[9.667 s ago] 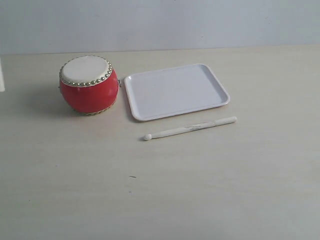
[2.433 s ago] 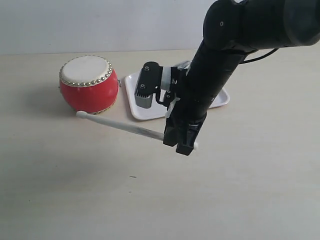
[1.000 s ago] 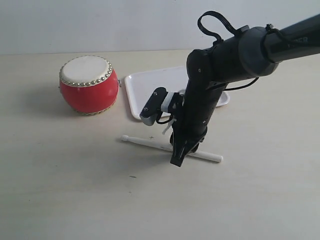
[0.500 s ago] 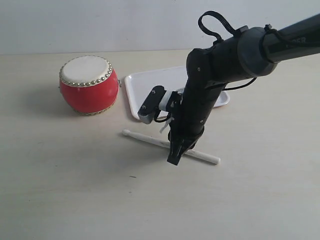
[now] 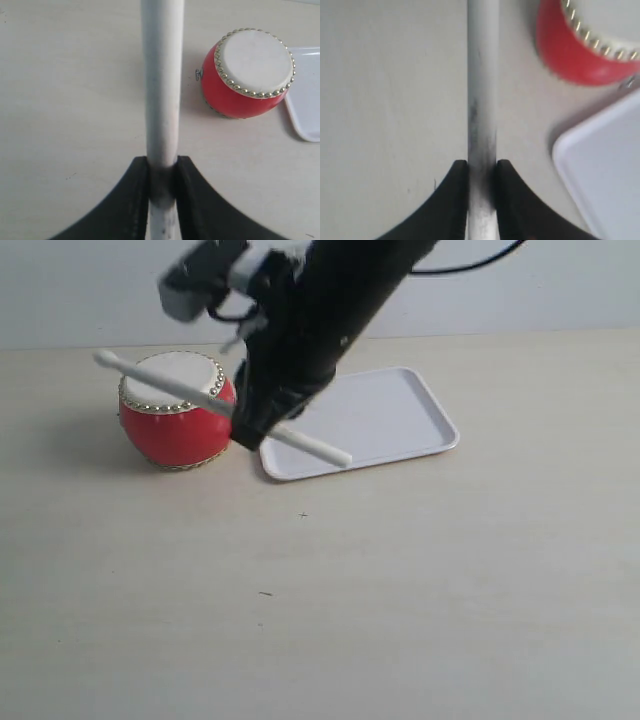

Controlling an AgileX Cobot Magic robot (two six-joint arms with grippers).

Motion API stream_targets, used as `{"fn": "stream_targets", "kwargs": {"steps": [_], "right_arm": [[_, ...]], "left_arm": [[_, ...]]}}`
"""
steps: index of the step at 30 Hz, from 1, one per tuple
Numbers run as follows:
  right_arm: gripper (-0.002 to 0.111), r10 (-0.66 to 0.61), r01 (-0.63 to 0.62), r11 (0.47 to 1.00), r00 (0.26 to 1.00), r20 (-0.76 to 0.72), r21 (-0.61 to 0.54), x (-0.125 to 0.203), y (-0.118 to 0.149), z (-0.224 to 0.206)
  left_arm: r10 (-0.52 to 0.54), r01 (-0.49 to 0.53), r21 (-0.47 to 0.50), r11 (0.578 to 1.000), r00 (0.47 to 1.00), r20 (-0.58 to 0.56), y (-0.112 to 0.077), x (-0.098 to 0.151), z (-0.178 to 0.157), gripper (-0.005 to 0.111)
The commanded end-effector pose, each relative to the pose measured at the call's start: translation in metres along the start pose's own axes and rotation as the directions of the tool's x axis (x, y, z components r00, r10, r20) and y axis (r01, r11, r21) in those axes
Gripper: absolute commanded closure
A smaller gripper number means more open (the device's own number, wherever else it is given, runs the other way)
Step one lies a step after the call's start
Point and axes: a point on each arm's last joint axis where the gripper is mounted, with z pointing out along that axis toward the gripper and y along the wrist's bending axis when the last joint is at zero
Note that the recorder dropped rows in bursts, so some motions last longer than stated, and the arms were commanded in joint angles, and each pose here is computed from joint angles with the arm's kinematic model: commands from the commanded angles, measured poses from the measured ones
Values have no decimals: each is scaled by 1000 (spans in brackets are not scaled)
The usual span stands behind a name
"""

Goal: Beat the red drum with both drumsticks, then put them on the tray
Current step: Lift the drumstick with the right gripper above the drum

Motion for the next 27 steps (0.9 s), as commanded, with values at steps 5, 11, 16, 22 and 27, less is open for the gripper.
{"fn": "stream_targets", "kwargs": {"steps": [5,11,16,22,27], "right_arm": [[108,-27,21,999,977,213,31,-30,25,-78],[108,-45,32,998,967,249,56,-30,32,-100],[108,-56,40,997,968,245,70,-29,32,-102],[108,6,-33,989,983,185,145,-23,23,-101],[108,96,-128,966,984,151,223,-18,15,-101]], "left_arm": [[-3,3,2,1000,1000,3,0,1,-1,107],[-3,3,2,1000,1000,3,0,1,-1,107],[-1,1,1,1000,1000,3,0,1,-1,107],[-1,1,1,1000,1000,3,0,1,-1,107],[-1,1,1,1000,1000,3,0,1,-1,107]]}}
